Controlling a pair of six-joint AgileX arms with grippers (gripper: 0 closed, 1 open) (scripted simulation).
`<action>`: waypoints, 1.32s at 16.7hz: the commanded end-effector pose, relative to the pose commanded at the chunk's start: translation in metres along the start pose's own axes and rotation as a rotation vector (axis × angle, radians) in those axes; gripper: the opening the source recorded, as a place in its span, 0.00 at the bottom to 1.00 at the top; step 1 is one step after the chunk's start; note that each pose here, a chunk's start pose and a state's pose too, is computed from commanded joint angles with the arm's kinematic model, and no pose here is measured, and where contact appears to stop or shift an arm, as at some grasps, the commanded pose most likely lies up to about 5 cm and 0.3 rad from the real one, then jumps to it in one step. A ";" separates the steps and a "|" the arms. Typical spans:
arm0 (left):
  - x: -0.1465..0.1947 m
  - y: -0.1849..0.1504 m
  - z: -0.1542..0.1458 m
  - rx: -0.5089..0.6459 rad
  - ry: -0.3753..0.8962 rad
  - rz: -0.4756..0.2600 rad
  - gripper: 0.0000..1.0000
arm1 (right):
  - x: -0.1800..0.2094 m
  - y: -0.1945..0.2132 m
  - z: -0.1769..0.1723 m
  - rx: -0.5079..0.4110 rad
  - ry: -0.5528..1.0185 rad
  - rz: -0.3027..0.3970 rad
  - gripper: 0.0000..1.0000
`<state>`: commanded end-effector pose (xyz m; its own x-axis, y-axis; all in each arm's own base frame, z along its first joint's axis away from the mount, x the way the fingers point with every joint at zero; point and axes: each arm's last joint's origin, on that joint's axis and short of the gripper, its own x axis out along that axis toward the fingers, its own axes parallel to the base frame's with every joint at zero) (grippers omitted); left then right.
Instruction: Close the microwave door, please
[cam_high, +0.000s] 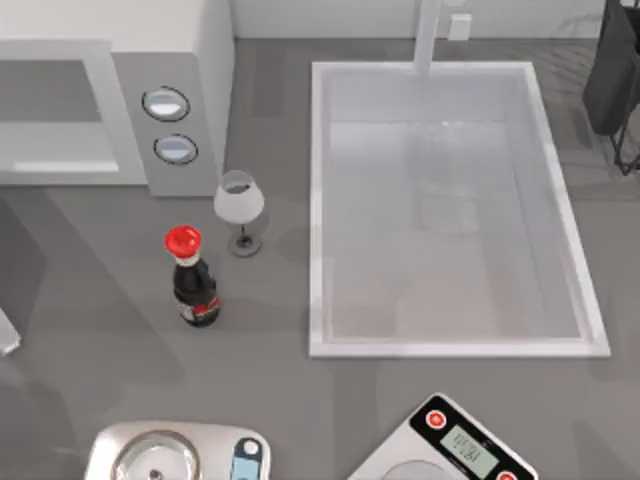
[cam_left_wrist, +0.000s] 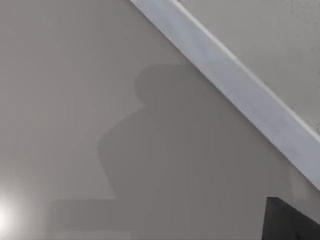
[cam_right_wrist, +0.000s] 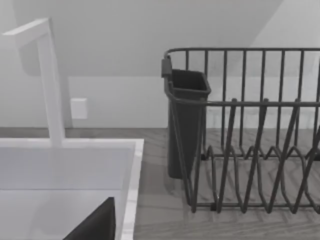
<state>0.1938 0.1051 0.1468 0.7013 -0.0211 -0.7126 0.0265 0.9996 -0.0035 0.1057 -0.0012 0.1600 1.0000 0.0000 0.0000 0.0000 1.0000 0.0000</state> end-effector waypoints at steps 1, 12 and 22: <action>-0.001 -0.009 -0.001 -0.001 -0.004 0.001 0.00 | 0.000 0.000 0.000 0.000 0.000 0.000 1.00; 0.003 -0.038 -0.001 -0.008 0.011 -0.003 0.00 | 0.000 0.000 0.000 0.000 0.000 0.000 1.00; 0.001 -0.117 -0.003 -0.005 -0.001 -0.001 0.00 | 0.000 0.000 0.000 0.000 0.000 0.000 1.00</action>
<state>0.1888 -0.0119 0.1444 0.7016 -0.0225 -0.7122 0.0238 0.9997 -0.0082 0.1057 -0.0012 0.1600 1.0000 0.0000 0.0000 0.0000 1.0000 0.0000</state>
